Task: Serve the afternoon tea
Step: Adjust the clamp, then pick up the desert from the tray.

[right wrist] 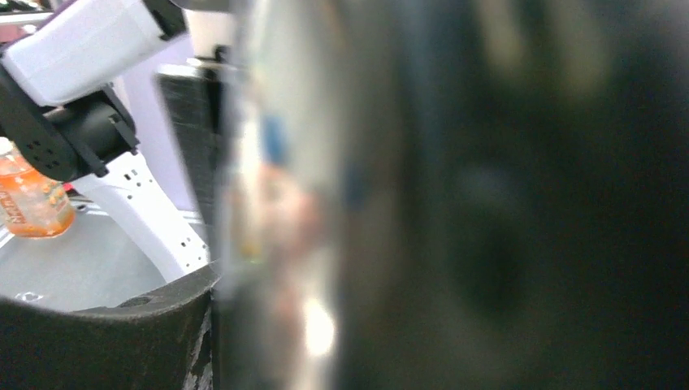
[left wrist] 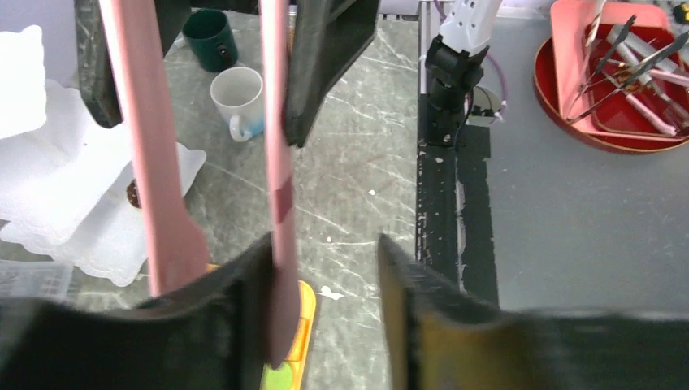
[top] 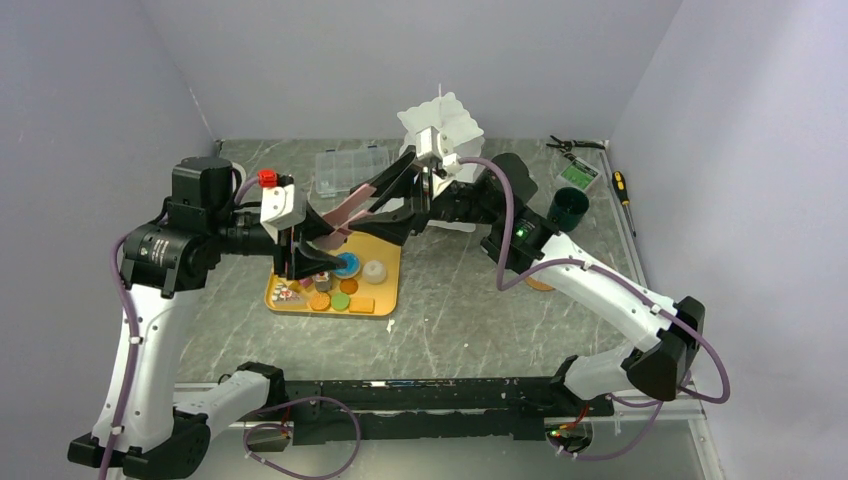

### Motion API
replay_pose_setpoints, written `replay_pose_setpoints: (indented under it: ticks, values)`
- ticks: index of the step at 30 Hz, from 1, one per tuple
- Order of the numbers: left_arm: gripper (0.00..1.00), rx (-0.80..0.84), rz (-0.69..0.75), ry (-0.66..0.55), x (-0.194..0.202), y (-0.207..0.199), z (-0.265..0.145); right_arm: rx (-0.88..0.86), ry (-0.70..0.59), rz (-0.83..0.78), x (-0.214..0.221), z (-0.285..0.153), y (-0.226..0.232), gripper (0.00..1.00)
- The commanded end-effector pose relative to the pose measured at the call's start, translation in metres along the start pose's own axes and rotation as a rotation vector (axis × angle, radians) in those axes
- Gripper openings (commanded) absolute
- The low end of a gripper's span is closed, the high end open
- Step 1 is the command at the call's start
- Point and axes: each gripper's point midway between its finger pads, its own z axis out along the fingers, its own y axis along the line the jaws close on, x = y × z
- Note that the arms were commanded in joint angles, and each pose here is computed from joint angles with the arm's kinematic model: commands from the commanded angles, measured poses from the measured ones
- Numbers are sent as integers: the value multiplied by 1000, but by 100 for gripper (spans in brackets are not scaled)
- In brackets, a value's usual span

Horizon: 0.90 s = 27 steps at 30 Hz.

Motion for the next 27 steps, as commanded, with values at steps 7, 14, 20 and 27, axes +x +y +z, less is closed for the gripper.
replay_pose_setpoints:
  ticks: [7, 14, 20, 27]
  values:
    - [85, -47, 107, -41, -47, -25, -22, 159, 2, -104, 3, -16, -25, 58]
    - [93, -251, 47, 13, -45, -1, -35, 234, 53, -145, 40, -29, -34, 61]
    - [93, -729, -157, 96, -6, 99, -57, 301, 108, -131, 91, -27, -49, 63]
    - [93, -998, -261, 209, 35, 157, -79, 359, 147, -132, 147, -16, -64, 64]
